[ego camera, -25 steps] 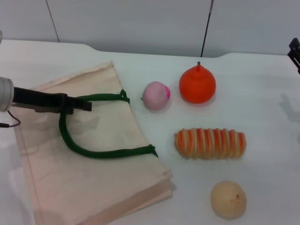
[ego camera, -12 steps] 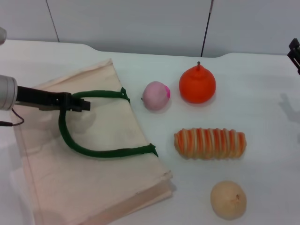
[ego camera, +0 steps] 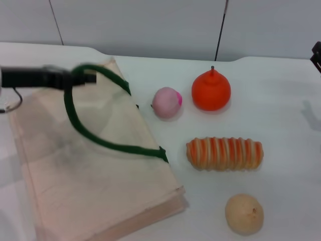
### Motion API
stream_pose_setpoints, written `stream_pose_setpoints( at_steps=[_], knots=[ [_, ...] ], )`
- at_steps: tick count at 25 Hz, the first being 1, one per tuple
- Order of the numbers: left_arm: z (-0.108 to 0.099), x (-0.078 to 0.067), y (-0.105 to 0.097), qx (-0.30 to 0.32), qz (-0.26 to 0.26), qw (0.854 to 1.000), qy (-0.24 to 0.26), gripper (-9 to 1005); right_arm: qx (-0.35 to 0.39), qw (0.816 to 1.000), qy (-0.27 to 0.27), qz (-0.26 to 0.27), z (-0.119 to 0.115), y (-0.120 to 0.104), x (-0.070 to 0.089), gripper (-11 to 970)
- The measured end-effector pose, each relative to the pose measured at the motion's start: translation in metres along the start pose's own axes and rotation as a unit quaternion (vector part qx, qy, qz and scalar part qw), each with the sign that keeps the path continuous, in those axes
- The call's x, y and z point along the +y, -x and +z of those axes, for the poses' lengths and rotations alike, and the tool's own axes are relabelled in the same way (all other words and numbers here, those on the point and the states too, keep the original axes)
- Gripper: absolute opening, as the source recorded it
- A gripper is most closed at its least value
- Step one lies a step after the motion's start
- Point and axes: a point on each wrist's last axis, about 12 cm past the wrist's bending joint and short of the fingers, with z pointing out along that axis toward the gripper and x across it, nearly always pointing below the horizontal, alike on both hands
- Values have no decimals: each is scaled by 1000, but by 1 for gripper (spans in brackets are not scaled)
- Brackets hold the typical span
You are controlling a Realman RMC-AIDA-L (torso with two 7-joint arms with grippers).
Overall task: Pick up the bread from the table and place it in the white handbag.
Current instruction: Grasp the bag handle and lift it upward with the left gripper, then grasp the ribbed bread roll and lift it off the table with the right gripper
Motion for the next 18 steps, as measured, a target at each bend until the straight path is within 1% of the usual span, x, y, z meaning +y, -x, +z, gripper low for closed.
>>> stream_pose_setpoints(
  at_steps=[2,6,9,11,15,18],
  knots=[
    [-9,-5,6,-44,31,998,-25,60,0,1000,0,0,0,0,0,893],
    [-20,-15,15,-94,68,991,-70,39,-1,1000,0,2,0,0,0,893],
    [-26,-20,19,-100,78,987,-94,38,-1,1000,-1,14,0,0,-1,893],
    [-29,-23,22,-101,85,985,-112,38,-1,999,-2,32,-1,1,-3,893],
    [-36,-28,27,-95,88,982,-136,37,2,997,-1,82,-2,3,-13,893],
    [-36,-28,25,-86,84,983,-138,37,14,996,17,87,-3,6,-22,894]
  ],
)
